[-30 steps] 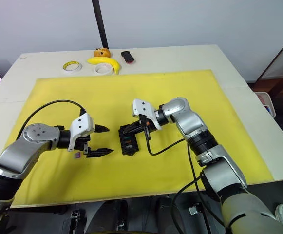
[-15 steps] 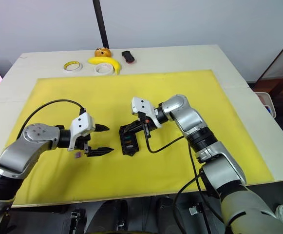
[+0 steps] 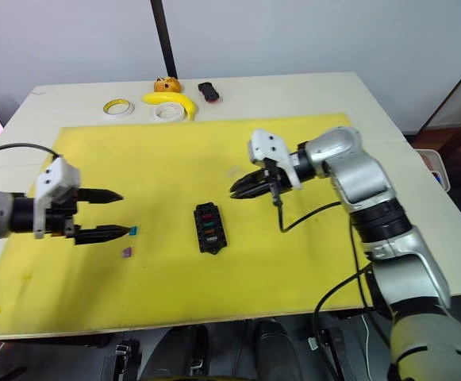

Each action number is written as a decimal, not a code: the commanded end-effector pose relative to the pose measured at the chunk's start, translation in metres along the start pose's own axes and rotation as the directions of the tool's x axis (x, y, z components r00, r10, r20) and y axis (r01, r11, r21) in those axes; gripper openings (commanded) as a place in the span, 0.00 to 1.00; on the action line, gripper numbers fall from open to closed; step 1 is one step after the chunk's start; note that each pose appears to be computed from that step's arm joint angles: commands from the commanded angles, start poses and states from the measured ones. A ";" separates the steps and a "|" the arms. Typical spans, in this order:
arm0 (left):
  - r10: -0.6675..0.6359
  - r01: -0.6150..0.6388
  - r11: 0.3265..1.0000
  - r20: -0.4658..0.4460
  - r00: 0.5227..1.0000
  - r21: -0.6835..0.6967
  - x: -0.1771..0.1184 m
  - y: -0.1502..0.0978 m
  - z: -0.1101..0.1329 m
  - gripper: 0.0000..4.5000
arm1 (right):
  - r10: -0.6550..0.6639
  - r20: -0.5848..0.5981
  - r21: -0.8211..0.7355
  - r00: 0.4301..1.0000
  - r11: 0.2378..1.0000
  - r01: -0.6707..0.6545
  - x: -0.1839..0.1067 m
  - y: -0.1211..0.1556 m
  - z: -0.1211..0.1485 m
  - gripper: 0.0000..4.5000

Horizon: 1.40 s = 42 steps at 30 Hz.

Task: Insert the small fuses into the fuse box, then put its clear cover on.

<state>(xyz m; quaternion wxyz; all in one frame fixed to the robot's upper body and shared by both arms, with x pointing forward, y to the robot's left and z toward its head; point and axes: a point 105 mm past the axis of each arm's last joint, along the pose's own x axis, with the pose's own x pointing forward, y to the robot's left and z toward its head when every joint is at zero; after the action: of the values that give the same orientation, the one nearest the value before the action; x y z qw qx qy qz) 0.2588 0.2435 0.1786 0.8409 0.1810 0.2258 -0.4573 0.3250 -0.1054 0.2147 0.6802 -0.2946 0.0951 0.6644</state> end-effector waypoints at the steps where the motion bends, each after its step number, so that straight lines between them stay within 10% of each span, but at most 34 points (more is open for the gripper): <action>1: 0.093 -0.093 0.996 -0.042 0.995 -0.012 -0.037 0.010 -0.008 1.00 | -0.061 -0.047 -0.023 0.997 0.998 0.060 -0.032 0.000 -0.007 0.62; 4: 0.124 -0.127 0.991 -0.079 0.989 -0.033 -0.051 0.011 -0.020 1.00 | -0.100 -0.090 -0.001 0.991 0.995 0.100 -0.047 -0.002 -0.019 0.99; 13: 0.119 -0.126 0.990 -0.105 0.987 -0.067 -0.053 -0.001 -0.036 1.00 | -0.172 -0.152 0.023 0.973 0.984 0.177 -0.065 -0.007 -0.043 0.99; 27: -0.202 0.203 0.966 0.026 0.979 -0.160 0.008 -0.005 -0.027 1.00 | 0.003 0.088 -0.105 0.996 0.994 0.006 -0.006 0.026 0.042 0.99; 42: -0.376 0.363 0.867 0.029 0.926 -0.342 0.016 -0.012 -0.048 1.00 | 0.037 0.071 -0.131 0.997 0.991 -0.028 0.012 0.036 0.045 0.99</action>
<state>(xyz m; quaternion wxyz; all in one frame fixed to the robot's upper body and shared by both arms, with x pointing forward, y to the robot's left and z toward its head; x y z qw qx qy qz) 0.2477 0.2477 0.1234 0.7527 -0.0138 0.3493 -0.5579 0.2835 -0.0800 0.2255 0.6592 -0.2956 0.0536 0.6893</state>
